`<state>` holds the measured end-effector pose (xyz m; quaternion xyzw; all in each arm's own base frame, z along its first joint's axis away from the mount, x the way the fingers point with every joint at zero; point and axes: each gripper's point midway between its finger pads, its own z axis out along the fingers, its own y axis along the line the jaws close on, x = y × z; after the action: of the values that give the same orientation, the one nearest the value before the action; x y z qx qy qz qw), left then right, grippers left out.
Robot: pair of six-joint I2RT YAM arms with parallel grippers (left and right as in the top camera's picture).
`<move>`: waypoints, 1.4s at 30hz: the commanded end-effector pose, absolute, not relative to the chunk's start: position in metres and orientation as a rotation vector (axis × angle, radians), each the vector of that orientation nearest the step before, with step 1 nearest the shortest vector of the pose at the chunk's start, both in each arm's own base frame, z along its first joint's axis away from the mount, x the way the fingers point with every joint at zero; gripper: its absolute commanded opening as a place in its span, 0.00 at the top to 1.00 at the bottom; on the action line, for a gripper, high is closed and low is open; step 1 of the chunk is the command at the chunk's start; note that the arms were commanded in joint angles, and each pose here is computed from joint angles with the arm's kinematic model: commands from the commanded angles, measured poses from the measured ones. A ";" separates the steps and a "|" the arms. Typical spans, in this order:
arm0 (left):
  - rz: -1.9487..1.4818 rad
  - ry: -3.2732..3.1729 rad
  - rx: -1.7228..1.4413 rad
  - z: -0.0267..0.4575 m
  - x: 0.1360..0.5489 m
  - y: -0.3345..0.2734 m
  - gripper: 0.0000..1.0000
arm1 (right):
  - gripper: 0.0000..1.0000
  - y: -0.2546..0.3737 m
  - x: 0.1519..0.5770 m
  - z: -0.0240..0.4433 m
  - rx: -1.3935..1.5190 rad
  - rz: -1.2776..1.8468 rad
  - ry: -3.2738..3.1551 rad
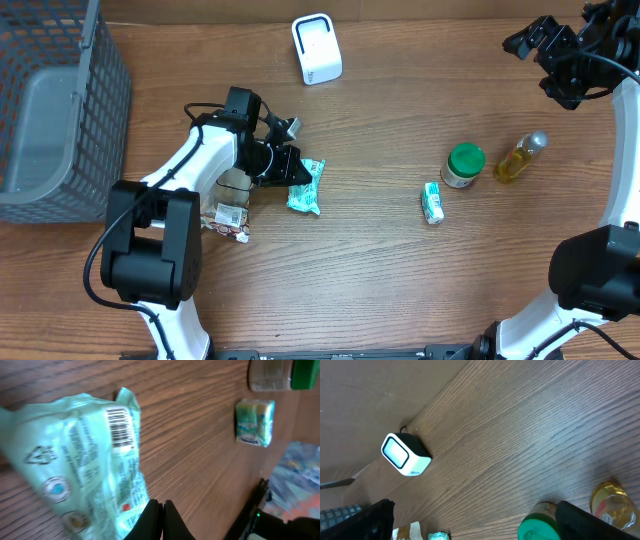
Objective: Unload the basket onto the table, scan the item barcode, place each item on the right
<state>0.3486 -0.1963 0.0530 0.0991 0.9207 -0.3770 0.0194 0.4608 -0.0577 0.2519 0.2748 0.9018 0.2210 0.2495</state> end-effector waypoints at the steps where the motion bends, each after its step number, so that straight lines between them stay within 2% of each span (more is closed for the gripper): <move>1: -1.300 2.846 0.343 0.046 0.340 -0.206 0.96 | 0.00 -0.059 0.461 0.265 0.723 0.586 2.426; 8: -1.384 2.863 0.310 0.023 0.339 -0.209 0.96 | 0.00 -0.059 0.461 0.265 0.722 0.587 2.426; 18: -1.454 2.976 0.299 -0.038 0.318 -0.211 0.96 | 0.00 -0.059 0.461 0.265 0.722 0.587 2.426; 20: -1.456 2.983 0.299 -0.041 0.316 -0.210 0.93 | 0.00 -0.059 0.461 0.265 0.722 0.587 2.426; 26: -1.437 2.918 0.318 -0.017 0.334 -0.208 0.83 | 0.00 -0.059 0.461 0.265 0.723 0.586 2.426; 31: -1.373 2.789 0.383 0.047 0.363 -0.212 0.79 | 0.00 -0.059 0.461 0.265 0.722 0.587 2.426; 33: -1.287 2.787 0.340 0.064 0.374 -0.208 0.81 | 0.00 -0.059 0.461 0.265 0.722 0.587 2.426; 36: -1.135 2.807 0.261 0.072 0.386 -0.198 0.91 | 0.00 -0.059 0.461 0.265 0.723 0.586 2.426; 42: -1.078 2.835 0.219 0.053 0.393 -0.194 0.94 | 0.00 -0.059 0.461 0.265 0.723 0.586 2.426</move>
<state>0.3902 -0.2032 0.0735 0.1027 0.9161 -0.3820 0.0658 0.4608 -0.0577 0.2520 0.2747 0.9018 0.2212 0.2497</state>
